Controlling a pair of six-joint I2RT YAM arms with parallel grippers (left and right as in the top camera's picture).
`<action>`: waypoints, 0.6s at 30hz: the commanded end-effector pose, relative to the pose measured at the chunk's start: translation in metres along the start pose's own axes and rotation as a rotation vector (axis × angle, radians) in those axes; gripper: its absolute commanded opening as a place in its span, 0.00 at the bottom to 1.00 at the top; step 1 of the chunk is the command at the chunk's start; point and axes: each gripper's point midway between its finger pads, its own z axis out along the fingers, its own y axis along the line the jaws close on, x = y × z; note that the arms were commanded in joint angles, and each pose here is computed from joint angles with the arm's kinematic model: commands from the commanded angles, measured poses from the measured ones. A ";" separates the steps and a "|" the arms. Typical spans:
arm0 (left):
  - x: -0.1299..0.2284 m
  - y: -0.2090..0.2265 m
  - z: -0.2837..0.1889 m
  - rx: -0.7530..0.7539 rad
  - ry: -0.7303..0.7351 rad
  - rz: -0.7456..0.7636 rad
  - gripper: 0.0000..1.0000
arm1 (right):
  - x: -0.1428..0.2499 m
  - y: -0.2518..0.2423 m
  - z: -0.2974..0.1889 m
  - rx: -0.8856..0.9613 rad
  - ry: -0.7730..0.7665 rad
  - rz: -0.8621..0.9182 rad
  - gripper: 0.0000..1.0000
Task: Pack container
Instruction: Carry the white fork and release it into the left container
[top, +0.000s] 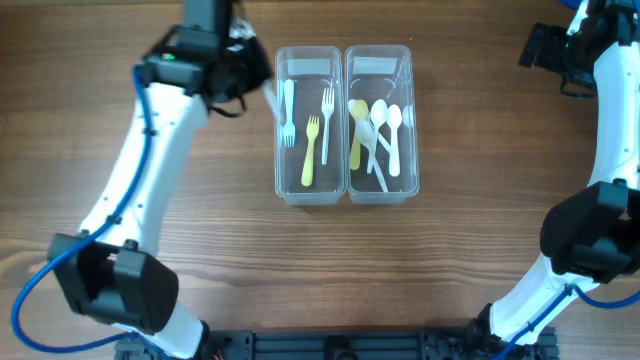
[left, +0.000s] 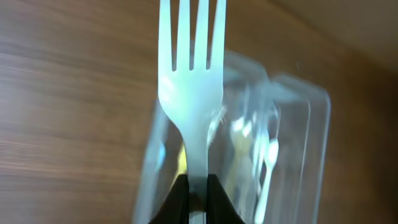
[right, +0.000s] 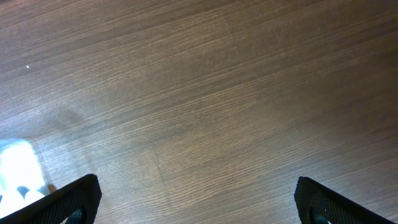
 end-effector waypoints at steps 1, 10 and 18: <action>0.033 -0.030 0.013 0.032 0.074 0.133 0.04 | -0.006 0.000 -0.007 0.008 -0.025 -0.008 1.00; 0.078 -0.039 0.049 -0.054 0.174 0.216 0.06 | -0.006 0.000 -0.007 0.008 -0.025 -0.008 1.00; 0.092 -0.013 0.090 -0.149 0.242 0.214 0.06 | -0.006 0.000 -0.007 0.008 -0.025 -0.008 1.00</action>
